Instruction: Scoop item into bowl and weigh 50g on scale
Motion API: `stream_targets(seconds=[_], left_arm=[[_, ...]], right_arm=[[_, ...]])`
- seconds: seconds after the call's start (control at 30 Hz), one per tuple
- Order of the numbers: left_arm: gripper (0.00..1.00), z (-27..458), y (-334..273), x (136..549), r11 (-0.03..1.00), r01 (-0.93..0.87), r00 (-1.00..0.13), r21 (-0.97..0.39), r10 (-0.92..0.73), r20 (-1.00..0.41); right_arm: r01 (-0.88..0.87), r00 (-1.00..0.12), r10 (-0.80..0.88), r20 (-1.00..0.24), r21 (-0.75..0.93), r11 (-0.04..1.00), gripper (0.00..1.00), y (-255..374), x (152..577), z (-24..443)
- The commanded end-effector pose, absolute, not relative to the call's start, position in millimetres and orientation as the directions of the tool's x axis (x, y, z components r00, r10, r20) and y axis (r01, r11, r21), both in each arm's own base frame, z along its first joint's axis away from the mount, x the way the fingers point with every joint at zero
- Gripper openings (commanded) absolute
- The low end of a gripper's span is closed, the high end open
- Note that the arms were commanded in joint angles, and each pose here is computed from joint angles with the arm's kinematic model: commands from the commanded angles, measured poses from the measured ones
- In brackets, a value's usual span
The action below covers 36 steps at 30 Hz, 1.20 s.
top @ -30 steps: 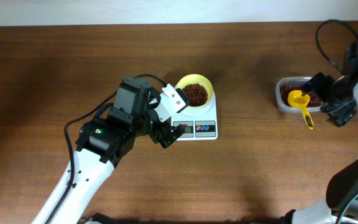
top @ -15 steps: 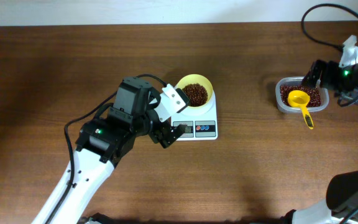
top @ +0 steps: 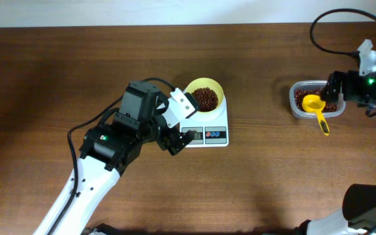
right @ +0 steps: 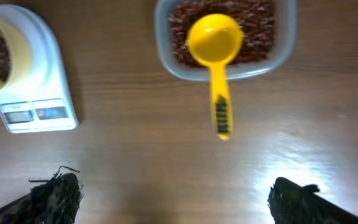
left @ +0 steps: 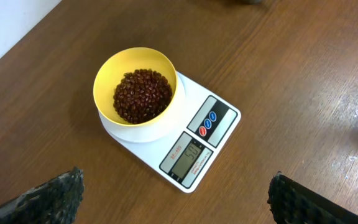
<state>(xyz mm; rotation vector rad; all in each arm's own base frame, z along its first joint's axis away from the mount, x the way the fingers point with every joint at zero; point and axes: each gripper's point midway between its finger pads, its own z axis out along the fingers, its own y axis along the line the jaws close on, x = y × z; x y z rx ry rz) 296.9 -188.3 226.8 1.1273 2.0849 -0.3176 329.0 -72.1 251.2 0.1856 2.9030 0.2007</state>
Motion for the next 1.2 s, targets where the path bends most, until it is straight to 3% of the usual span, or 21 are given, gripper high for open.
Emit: stream_targets(seconds=[0.0, 1.17], left_arm=[[0.99, 228.4, -189.6, 294.2, 0.573, 0.811, -0.333, 0.123, 0.623, -0.708], [0.99, 228.4, -189.6, 294.2, 0.573, 0.811, -0.333, 0.123, 0.623, -0.708]], right_arm=[[0.119, -0.955, 0.118, -0.274, 0.012, 0.993, 0.99, -92.5, 325.0, 273.3], [0.133, -0.952, 0.117, -0.282, -0.038, 0.990, 0.99, -101.4, 325.0, 276.9]])
